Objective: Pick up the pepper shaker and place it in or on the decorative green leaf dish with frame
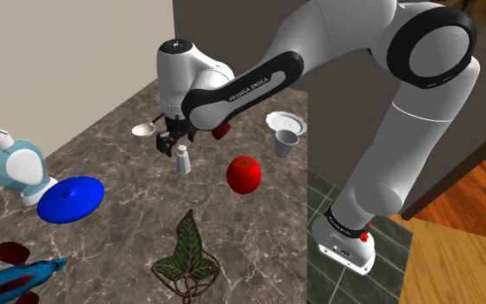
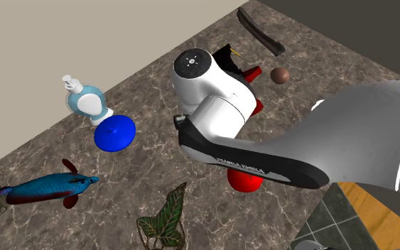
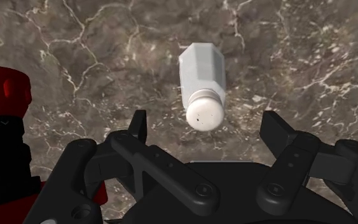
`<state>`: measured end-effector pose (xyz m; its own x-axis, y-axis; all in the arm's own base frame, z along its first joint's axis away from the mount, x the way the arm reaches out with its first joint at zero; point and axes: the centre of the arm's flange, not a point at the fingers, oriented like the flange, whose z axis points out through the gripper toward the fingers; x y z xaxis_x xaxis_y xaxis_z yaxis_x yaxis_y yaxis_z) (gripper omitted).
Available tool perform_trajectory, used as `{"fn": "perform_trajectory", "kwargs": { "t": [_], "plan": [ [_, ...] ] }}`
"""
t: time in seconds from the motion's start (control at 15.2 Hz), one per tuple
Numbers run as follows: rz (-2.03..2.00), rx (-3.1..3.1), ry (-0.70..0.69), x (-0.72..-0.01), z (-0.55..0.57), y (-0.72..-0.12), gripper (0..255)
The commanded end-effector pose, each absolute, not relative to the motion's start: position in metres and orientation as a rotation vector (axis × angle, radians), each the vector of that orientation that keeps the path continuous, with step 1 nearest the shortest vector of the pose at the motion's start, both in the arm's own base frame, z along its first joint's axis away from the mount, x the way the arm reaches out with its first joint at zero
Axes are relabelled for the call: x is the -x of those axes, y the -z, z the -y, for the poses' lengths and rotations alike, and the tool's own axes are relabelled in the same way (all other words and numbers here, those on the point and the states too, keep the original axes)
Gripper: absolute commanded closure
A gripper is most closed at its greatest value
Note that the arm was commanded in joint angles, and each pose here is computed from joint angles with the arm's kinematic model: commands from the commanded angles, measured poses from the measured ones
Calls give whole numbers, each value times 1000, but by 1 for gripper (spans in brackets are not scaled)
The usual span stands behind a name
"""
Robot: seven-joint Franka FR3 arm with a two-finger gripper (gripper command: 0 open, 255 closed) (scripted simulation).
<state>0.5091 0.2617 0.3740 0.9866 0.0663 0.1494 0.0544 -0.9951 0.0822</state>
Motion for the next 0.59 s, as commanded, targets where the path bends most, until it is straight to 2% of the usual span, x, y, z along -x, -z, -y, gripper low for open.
{"fn": "perform_trajectory", "kwargs": {
  "t": [0.0,0.53],
  "plan": [
    [-93,-3053,-234,-510,-263,-364,0],
    [-93,-3053,-234,-510,-263,-361,0]
  ]
}}
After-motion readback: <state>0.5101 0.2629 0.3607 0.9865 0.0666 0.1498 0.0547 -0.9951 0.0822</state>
